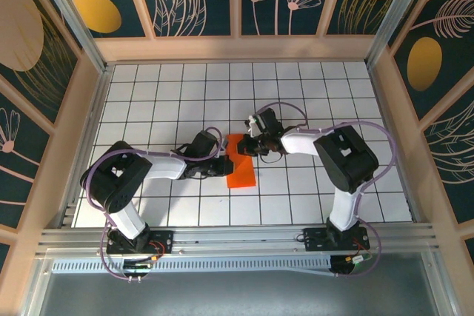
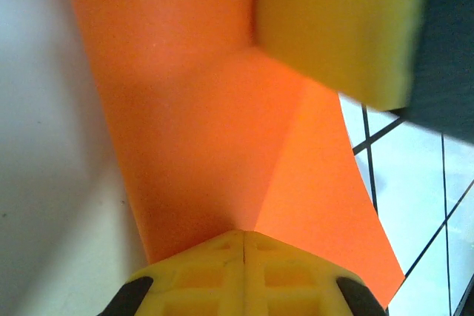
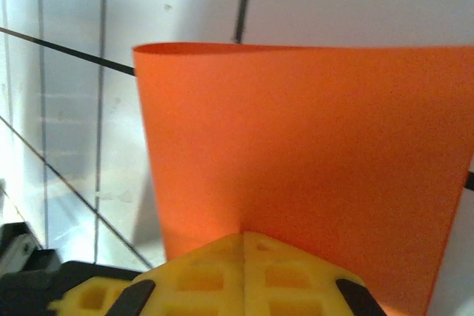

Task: Fold a paper plane with a square sheet of paper (fold left side to right side)
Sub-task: Hold the square sheet of paper at the center of the table.

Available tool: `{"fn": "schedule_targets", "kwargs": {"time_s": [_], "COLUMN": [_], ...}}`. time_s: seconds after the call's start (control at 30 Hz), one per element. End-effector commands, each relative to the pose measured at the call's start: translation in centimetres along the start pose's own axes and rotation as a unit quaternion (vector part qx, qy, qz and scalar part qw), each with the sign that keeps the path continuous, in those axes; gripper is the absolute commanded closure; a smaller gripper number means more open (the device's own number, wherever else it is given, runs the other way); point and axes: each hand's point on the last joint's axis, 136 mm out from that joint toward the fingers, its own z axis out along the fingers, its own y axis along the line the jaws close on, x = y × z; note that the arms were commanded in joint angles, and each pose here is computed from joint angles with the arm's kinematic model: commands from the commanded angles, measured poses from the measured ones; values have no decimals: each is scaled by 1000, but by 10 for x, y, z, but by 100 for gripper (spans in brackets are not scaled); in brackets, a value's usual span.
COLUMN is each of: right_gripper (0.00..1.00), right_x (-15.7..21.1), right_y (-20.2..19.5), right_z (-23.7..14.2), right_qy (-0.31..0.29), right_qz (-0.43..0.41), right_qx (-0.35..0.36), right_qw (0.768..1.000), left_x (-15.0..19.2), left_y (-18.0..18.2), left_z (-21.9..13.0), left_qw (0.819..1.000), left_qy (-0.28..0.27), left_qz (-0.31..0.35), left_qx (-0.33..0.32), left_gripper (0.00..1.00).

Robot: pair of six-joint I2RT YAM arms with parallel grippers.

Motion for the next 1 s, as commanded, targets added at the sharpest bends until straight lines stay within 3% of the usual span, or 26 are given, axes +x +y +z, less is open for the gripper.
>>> {"fn": "schedule_targets", "kwargs": {"time_s": [0.0, 0.2, 0.37, 0.97], "right_gripper": [100, 100, 100, 100], "right_x": [-14, 28, 63, 110], "right_y": [19, 17, 15, -45], "right_z": [-30, -46, -34, -10], "right_qy": [-36, -17, 9, 80], "right_qz": [-17, 2, 20, 42], "right_qx": [-2, -10, -21, 87], "right_qw": [999, 1000, 1000, 992], "left_x": [20, 20, 20, -25], "left_y": [22, 21, 20, -30], "left_z": [3, 3, 4, -14], "left_qw": [999, 999, 999, 999], "left_qy": [25, 23, 23, -38], "left_qz": [-12, -12, -11, -7], "left_qx": [-34, -34, -34, 32], "left_gripper": [100, 100, 100, 100]}}
